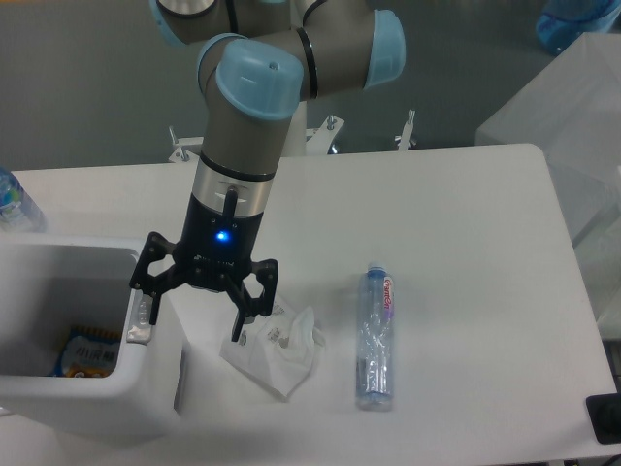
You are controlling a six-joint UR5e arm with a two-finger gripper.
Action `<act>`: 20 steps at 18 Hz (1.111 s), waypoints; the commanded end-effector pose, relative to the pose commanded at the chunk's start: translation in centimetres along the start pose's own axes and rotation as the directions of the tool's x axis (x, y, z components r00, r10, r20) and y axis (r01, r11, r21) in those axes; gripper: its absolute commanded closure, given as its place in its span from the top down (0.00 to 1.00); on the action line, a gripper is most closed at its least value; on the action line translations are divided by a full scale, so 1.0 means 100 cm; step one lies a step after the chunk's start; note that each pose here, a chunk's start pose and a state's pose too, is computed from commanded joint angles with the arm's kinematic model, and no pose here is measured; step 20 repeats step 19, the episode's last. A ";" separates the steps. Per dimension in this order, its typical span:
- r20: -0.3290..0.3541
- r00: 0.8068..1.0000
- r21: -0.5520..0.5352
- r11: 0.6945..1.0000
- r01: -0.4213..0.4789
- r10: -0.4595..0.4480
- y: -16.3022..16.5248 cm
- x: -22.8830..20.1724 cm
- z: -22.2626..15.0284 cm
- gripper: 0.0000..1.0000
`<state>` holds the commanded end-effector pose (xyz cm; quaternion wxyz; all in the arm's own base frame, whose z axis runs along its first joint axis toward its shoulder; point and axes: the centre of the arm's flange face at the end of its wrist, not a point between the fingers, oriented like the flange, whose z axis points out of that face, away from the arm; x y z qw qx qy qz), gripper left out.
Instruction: Open the trash can
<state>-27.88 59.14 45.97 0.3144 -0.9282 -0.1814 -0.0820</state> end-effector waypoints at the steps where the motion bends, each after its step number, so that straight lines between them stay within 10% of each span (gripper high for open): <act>1: 0.001 1.000 0.000 1.000 0.003 -0.003 0.000 -0.001 0.000 1.00; 8: 0.077 0.989 0.184 0.974 -0.135 0.123 -0.061 0.011 -0.069 1.00; 10: 0.181 0.965 0.178 0.959 -0.222 0.190 -0.070 0.000 -0.085 1.00; 14: 0.407 0.857 0.035 0.932 -0.360 0.316 -0.067 -0.023 -0.098 1.00; 20: 0.413 0.852 0.029 0.930 -0.366 0.322 -0.067 -0.024 -0.098 1.00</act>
